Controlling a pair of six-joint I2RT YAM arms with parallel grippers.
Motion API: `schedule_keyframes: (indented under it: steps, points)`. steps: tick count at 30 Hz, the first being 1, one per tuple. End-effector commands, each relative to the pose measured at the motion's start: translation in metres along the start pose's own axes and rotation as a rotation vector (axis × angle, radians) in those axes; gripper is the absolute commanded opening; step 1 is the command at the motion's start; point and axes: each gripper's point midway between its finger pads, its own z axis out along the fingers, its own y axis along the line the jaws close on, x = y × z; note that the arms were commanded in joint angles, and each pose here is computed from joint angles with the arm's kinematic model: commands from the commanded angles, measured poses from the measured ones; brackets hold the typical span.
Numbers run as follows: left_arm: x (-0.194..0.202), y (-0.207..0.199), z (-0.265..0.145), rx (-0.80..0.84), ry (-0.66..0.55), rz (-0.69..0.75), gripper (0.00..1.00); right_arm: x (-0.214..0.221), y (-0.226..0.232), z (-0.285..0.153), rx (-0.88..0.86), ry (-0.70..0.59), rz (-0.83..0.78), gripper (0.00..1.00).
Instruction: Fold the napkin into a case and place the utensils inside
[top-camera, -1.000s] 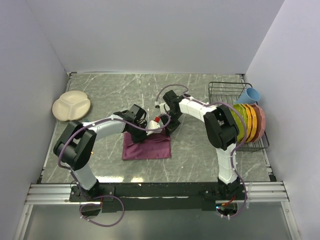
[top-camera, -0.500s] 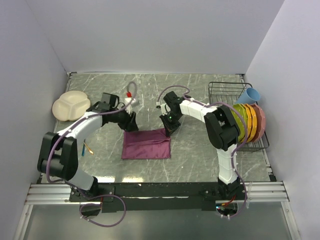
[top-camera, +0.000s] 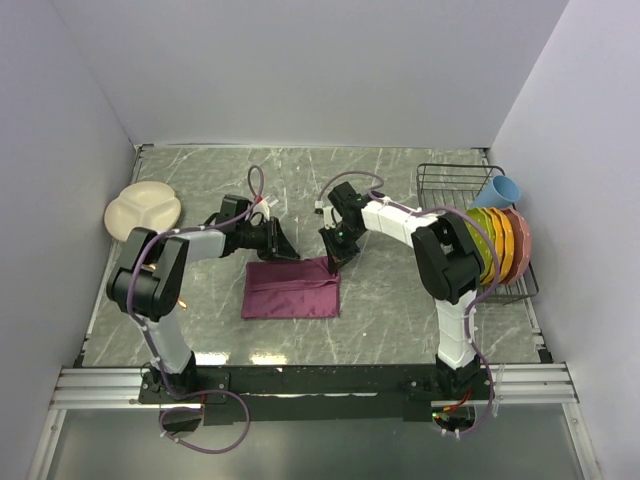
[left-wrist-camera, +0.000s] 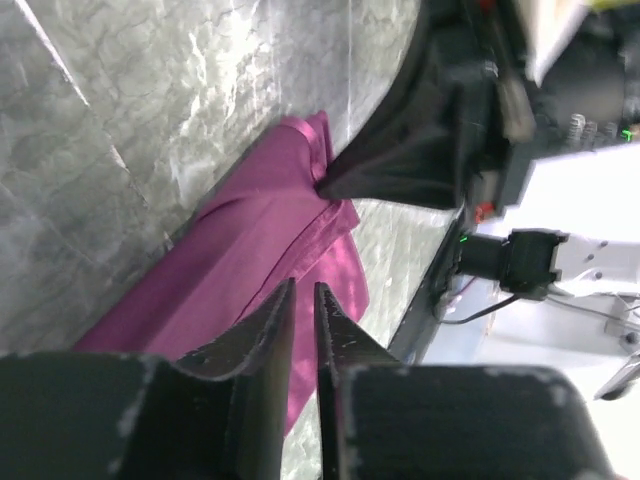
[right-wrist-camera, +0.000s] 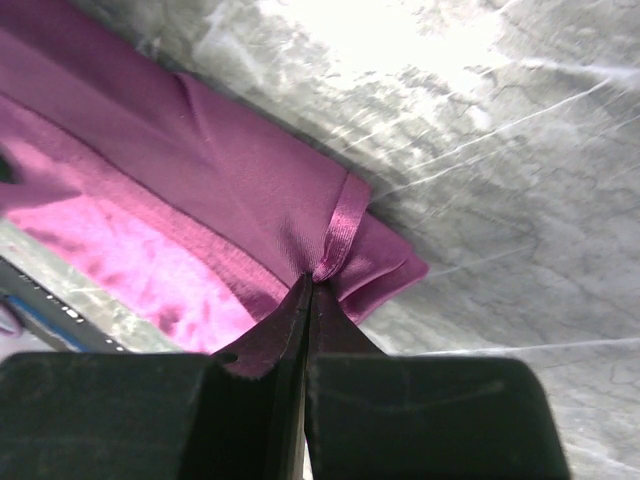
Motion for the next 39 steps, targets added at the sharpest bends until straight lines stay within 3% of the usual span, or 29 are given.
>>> schedule_keyframes:
  steps: [1, 8, 19, 21, 24, 25, 28, 34, 39]
  points:
    - [-0.014, -0.023, 0.014, 0.084, -0.018, -0.05, 0.17, -0.001, 0.019, -0.016, -0.044, -0.032, 0.016, 0.0]
    - [-0.009, -0.033, 0.043, 0.093, 0.019, -0.052, 0.15, 0.01, 0.016, -0.012, -0.045, 0.003, 0.034, 0.0]
    - [0.006, 0.007, 0.074, -0.005, 0.067, -0.074, 0.13, 0.015, 0.005, -0.003, -0.032, 0.023, 0.036, 0.01]
    - [0.015, 0.02, 0.078, -0.035, 0.093, -0.095, 0.12, 0.015, 0.008, -0.008, -0.039, 0.022, 0.036, 0.05]
    - [0.024, 0.035, 0.08, -0.075, 0.108, -0.11, 0.11, 0.013, 0.011, -0.027, -0.051, 0.001, 0.042, 0.21]
    - [0.027, 0.037, 0.08, -0.082, 0.115, -0.115, 0.1, 0.011, 0.012, -0.034, -0.058, -0.011, 0.048, 0.36]
    - [0.029, 0.043, 0.08, -0.096, 0.121, -0.109, 0.1, -0.003, 0.012, -0.06, -0.072, -0.087, 0.049, 0.45]
    - [0.03, 0.046, 0.083, -0.094, 0.132, -0.12, 0.11, -0.033, 0.037, -0.072, -0.208, -0.186, 0.075, 0.43]
    - [0.03, 0.047, 0.084, -0.097, 0.138, -0.124, 0.11, -0.03, 0.039, -0.046, -0.283, -0.143, 0.174, 0.36]
